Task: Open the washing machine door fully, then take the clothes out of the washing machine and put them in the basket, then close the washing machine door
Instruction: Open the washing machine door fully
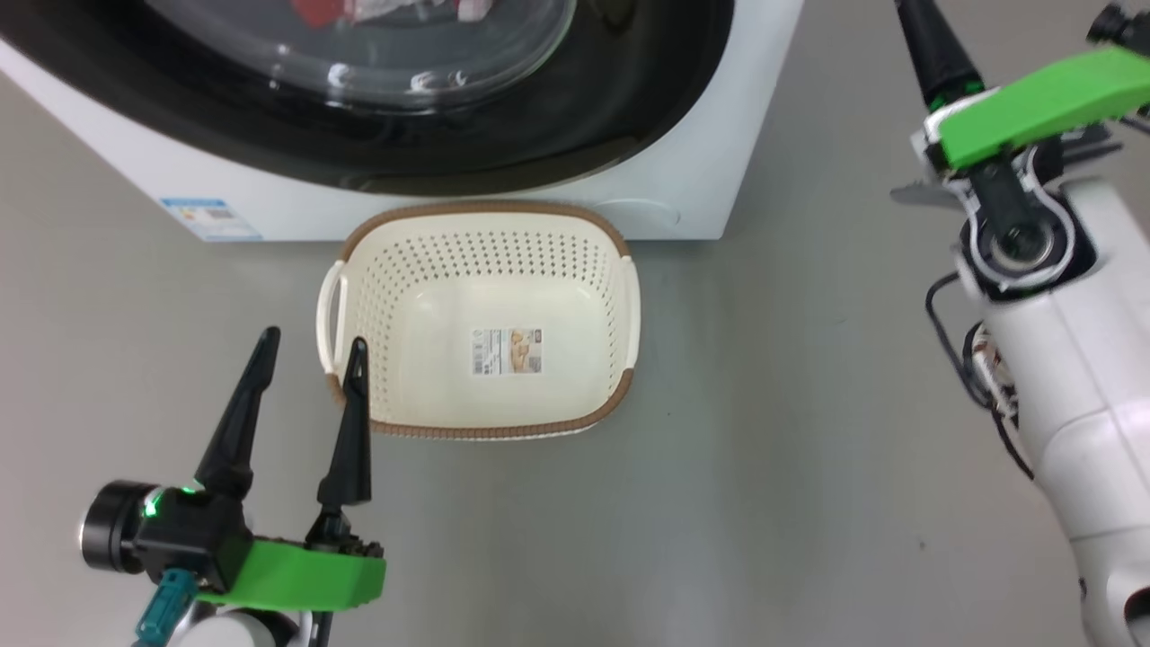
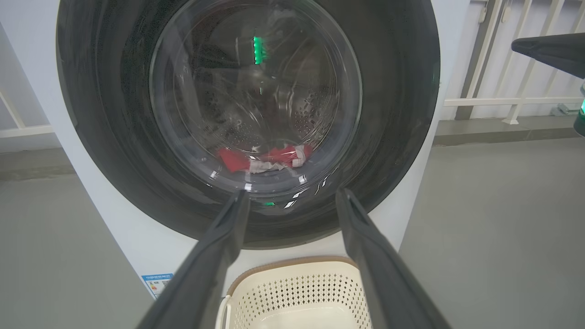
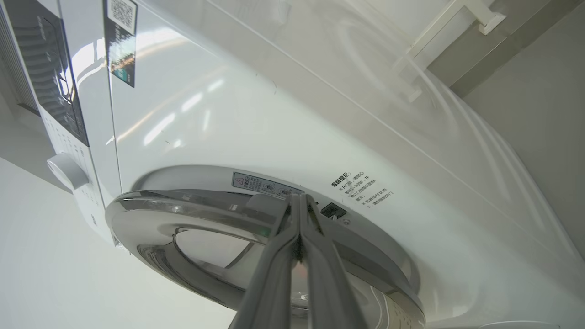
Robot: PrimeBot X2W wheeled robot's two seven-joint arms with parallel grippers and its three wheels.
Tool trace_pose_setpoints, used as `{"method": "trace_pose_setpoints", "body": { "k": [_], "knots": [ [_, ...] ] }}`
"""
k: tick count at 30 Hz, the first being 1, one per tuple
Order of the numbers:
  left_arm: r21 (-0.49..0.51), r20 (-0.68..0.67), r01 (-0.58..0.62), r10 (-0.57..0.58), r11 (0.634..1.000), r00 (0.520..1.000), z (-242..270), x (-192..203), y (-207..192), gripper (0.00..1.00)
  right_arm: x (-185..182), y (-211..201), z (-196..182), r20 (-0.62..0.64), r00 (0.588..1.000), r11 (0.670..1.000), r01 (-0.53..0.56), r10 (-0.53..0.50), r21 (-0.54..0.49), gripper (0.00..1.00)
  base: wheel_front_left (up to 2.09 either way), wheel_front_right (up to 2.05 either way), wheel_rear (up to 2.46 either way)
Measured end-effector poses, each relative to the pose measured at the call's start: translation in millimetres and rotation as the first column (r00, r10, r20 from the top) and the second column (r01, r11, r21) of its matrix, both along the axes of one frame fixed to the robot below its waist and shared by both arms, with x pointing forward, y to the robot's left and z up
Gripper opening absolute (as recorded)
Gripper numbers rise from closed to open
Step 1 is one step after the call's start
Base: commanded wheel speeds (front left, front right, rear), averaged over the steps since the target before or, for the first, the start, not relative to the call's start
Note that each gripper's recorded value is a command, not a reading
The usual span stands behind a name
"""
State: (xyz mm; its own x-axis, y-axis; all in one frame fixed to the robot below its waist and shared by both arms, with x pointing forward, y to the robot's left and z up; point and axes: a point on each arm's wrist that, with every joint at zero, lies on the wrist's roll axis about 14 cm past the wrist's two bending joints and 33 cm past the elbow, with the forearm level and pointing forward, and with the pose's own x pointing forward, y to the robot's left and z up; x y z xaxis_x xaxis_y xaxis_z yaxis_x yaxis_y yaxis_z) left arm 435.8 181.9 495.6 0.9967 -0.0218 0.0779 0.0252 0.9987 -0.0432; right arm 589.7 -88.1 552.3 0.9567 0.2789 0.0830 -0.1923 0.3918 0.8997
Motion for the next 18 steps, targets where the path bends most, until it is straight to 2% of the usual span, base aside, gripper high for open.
{"method": "trace_pose_setpoints", "body": {
  "k": [7,11,18],
  "knots": [
    [0.016,-0.016,-0.029,0.029,0.999,0.999,-9.1,7.6,11.6,1.00,30.5,33.7,-10.4,-0.095,0.977,0.975,-0.179,0.192,0.128,0.00,0.00,0.00,0.00],
    [-0.010,-0.026,-0.043,0.043,0.999,0.999,-13.9,11.2,16.3,1.00,45.5,40.5,-14.0,-0.115,0.965,0.961,-0.215,0.237,0.176,0.00,0.00,0.00,0.00],
    [-0.005,-0.063,-0.067,0.066,0.998,0.996,-27.6,10.4,24.7,1.00,55.4,67.0,-25.5,-0.143,0.921,0.916,-0.323,0.362,0.238,0.00,0.00,0.00,0.00]
  ]
}}
